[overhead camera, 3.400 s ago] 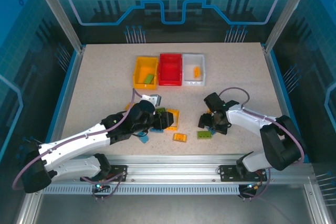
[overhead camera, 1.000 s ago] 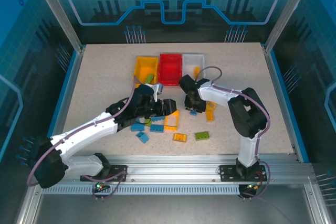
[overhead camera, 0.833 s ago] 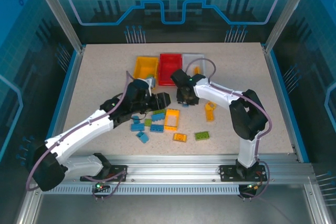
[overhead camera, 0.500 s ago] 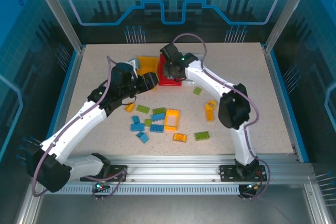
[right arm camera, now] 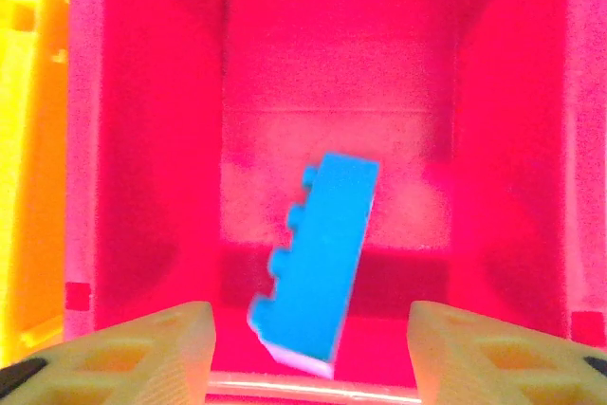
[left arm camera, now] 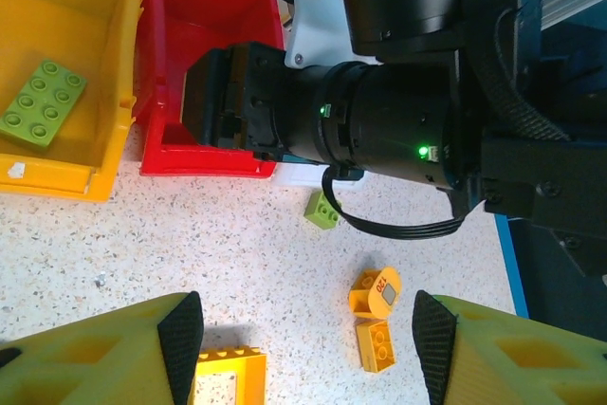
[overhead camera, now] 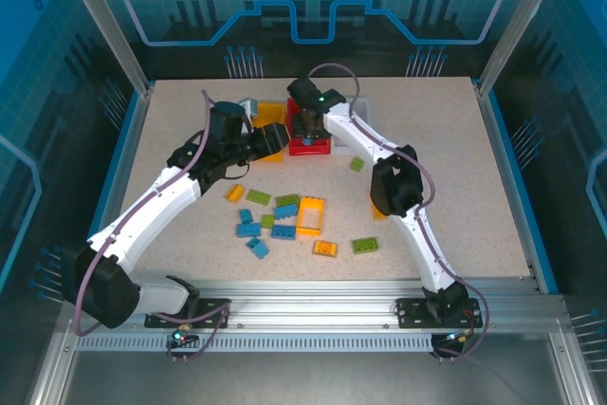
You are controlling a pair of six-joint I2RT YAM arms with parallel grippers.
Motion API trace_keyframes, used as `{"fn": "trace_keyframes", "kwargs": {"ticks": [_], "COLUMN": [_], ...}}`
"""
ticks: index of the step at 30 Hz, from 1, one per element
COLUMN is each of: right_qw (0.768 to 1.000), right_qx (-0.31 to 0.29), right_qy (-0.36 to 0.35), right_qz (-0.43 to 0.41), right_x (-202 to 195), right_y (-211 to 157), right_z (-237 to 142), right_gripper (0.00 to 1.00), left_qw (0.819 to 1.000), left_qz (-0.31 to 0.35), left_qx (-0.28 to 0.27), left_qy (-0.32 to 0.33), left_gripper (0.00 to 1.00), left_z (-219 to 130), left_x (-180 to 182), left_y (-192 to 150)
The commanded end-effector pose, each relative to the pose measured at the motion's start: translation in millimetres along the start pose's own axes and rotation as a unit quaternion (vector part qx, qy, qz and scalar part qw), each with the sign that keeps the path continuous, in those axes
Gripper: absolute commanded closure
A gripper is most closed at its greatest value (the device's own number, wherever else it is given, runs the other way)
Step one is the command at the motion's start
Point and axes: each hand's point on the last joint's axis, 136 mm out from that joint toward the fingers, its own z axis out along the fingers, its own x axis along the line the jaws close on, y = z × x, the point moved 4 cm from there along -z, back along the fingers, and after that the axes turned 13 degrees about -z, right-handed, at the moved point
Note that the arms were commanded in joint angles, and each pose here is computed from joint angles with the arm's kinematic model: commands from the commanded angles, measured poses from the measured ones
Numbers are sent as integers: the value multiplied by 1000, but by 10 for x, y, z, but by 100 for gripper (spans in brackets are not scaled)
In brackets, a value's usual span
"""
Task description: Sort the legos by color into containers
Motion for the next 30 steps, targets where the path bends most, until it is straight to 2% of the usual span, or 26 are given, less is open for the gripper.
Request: {"fn": "trace_keyframes", "kwargs": {"ticks": [1, 7, 8, 14, 18, 20, 25, 30], "right_qw": [1000, 994, 992, 982, 971, 957, 941, 965], "right_qx": [-22, -97, -117, -176, -214, -238, -235, -184], "right_qy": [18, 31, 32, 34, 78, 118, 172, 121], "right_qz": [-6, -38, -40, -51, -77, -114, -170, -143], "right_x": [61, 256, 269, 284, 318, 407, 465, 157], "right_y": [131, 340, 381, 277, -17, -227, -809, -1285], "right_z": [-330, -976, -1178, -1820, -2103, -2208, -2244, -2106], "right_gripper": [40, 41, 41, 41, 40, 38, 34, 33], "left_qw": [1000, 999, 999, 992, 988, 986, 982, 981], "left_qz": [10, 4, 3, -15, -40, -54, -82, -111], "left_qx": [14, 22, 23, 27, 24, 16, 15, 34], "left_qy": [0, 42, 49, 122, 145, 156, 167, 155], "left_gripper": [36, 37, 38, 39, 39, 39, 39, 40], "left_z": [-23, -60, -72, -182, -248, -297, -367, -360], "left_x": [50, 217, 244, 521, 680, 773, 932, 982], "left_y": [-48, -117, -130, -172, -222, -253, -346, -481]}}
